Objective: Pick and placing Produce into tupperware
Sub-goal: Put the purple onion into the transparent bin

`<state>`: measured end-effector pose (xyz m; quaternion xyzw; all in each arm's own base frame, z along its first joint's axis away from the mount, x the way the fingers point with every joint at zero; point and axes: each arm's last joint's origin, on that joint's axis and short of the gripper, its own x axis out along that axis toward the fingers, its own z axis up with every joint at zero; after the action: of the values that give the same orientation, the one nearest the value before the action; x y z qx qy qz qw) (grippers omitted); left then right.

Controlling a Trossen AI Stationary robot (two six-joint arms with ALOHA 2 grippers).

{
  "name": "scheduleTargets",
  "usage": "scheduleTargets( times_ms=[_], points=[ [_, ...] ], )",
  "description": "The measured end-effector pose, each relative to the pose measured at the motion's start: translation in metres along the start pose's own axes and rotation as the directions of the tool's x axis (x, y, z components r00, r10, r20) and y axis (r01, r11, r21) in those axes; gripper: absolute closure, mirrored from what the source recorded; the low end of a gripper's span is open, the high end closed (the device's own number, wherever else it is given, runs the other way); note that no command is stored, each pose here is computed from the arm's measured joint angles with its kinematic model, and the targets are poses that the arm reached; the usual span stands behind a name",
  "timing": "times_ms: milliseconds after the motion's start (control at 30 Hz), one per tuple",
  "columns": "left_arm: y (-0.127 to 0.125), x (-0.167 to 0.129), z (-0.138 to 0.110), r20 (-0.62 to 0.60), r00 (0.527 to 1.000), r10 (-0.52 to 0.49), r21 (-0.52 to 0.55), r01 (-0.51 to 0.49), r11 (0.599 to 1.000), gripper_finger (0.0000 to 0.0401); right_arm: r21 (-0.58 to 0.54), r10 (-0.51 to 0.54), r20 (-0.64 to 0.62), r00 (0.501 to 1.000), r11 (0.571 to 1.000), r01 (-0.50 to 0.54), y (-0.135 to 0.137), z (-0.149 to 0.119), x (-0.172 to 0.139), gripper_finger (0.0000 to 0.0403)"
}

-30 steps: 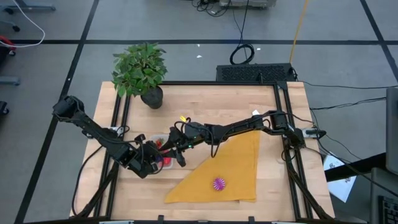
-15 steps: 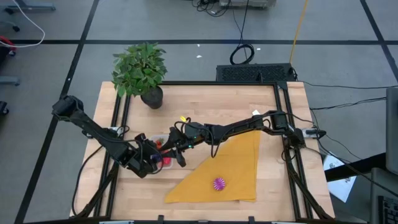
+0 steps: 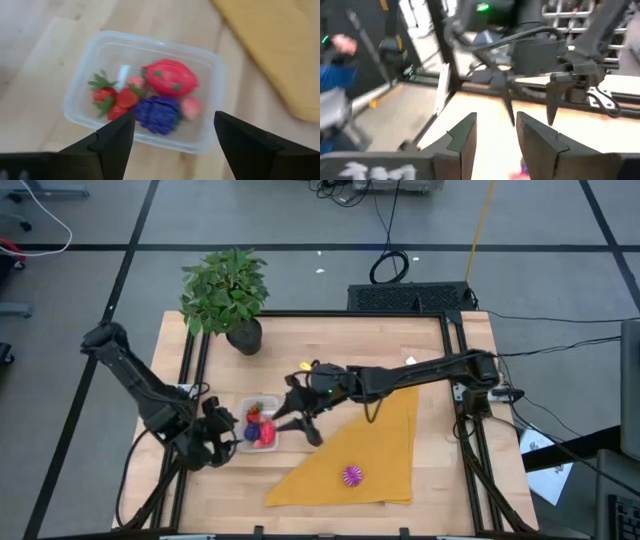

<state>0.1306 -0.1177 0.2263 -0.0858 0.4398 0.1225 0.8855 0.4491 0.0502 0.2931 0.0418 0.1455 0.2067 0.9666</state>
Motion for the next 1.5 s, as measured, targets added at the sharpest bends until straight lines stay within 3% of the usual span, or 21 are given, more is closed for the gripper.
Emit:
scheduleTargets(
  times_ms=[167, 367, 467, 533, 700, 867, 967, 1067, 1267, 1400, 1500],
  points=[
    [-0.009, -0.008, -0.009, 0.008, 0.997, -0.073, 0.014, 0.073, 0.997, 0.0123, 0.001, 0.048, -0.266, 0.963, 0.999, -0.049, 0.034, -0.007, -0.021, 0.0273],
    [-0.017, -0.013, -0.011, 0.059, 0.989, -0.139, 0.027, 0.137, 0.99, 0.0123, 0.148, 0.078, -0.645, 0.76, 0.989, 0.024, 0.079, -0.046, -0.032, 0.0273],
    [-0.018, -0.013, -0.01, 0.073, 0.988, -0.136, 0.033, 0.134, 0.99, 0.0123, 0.113, 0.03, -0.731, 0.681, 0.991, 0.078, 0.097, -0.061, -0.03, 0.0273],
    [-0.017, -0.013, -0.009, 0.082, 0.988, -0.128, 0.037, 0.126, 0.991, 0.0123, 0.076, 0.006, -0.753, 0.658, 0.994, 0.079, 0.105, -0.065, -0.029, 0.0273],
    [-0.016, -0.011, -0.006, 0.088, 0.989, -0.121, 0.025, 0.119, 0.993, 0.0123, 0.059, 0.009, -0.754, 0.657, 0.997, 0.054, 0.11, -0.066, -0.028, 0.0273],
    [-0.016, -0.011, -0.005, 0.09, 0.988, -0.122, 0.029, 0.12, 0.992, 0.0123, 0.12, 0.0, -0.752, 0.659, 0.983, 0.136, 0.101, -0.065, -0.029, 0.0273],
    [-0.016, -0.01, -0.005, 0.09, 0.989, -0.122, 0.028, 0.119, 0.992, 0.0123, 0.198, -0.011, -0.75, 0.662, 0.95, 0.241, 0.091, -0.064, -0.03, 0.0273],
    [-0.016, -0.01, -0.005, 0.09, 0.989, -0.122, 0.028, 0.12, 0.992, 0.0123, 0.289, -0.025, -0.751, 0.66, 0.886, 0.362, 0.079, -0.063, -0.032, 0.0273],
    [-0.016, -0.01, -0.005, 0.09, 0.988, -0.122, 0.048, 0.118, 0.992, 0.0123, 0.323, -0.002, -0.765, 0.644, 0.864, 0.386, 0.071, -0.064, -0.035, 0.0273],
    [-0.016, -0.01, -0.005, 0.09, 0.988, -0.122, 0.046, 0.118, 0.992, 0.0123, 0.323, 0.003, -0.808, 0.59, 0.839, 0.438, 0.072, -0.066, -0.043, 0.0273],
    [-0.016, -0.01, -0.005, 0.09, 0.988, -0.122, 0.044, 0.119, 0.992, 0.0123, 0.3, 0.013, -0.866, 0.501, 0.813, 0.498, 0.085, -0.071, -0.052, 0.0273]
  ],
)
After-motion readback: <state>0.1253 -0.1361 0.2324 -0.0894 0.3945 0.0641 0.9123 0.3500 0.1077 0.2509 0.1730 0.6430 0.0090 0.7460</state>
